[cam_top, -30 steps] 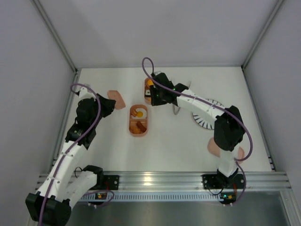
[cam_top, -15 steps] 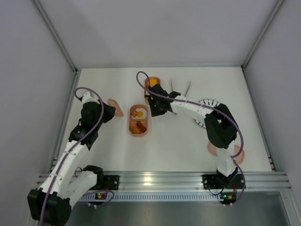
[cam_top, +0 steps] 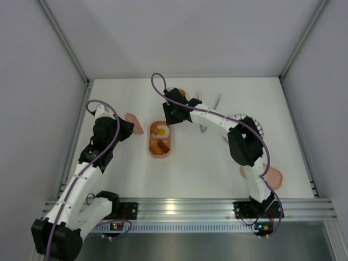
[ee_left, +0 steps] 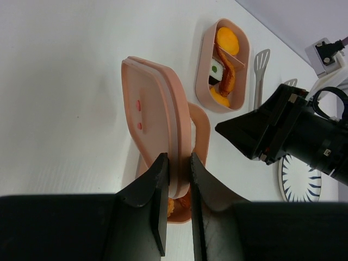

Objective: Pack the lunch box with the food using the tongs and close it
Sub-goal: Move the packing box to the center of the board.

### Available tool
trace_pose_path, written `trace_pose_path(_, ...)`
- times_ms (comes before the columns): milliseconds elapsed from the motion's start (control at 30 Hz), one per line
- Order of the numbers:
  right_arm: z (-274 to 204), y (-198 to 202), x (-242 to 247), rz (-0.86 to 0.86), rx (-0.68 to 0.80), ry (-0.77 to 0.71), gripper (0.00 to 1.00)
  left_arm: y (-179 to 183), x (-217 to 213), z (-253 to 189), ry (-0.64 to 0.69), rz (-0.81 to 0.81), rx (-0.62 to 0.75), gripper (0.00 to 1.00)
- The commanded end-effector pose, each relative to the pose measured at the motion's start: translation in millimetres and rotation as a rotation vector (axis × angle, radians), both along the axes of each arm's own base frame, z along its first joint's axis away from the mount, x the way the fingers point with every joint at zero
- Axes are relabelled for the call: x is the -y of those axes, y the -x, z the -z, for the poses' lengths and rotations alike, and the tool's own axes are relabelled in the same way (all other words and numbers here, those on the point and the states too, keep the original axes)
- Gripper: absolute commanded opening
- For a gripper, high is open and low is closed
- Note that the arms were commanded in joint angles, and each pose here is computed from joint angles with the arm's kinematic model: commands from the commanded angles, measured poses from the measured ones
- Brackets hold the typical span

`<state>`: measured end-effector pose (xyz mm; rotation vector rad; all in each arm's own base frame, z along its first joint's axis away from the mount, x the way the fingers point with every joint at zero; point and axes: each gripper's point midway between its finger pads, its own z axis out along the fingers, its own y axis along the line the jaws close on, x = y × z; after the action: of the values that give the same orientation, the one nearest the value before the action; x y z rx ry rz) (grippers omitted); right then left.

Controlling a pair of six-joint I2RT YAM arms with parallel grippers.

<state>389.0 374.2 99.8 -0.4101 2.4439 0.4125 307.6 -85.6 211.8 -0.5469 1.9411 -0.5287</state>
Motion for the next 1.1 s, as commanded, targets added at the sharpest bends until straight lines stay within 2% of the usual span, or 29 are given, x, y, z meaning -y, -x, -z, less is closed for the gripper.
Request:
trace_pose_path(0, -4.1, -17.8, -12.0, -0.006, 0.028, -0.033, 0.33, -4.7, 1.8, -32.4, 0.012, 0.014, 0.086, 0.0)
trace_pose_path(500, 8.7, -38.6, -10.8, 0.012, 0.014, -0.025, 0.33, 0.4, 0.3, -44.2, 0.008, 0.017, 0.101, 0.0)
trace_pose_path(1067, 40.5, -33.8, -13.8, 0.0, -0.045, -0.008, 0.28, 5.5, -1.6, -48.7, 0.002, 0.016, 0.106, 0.0)
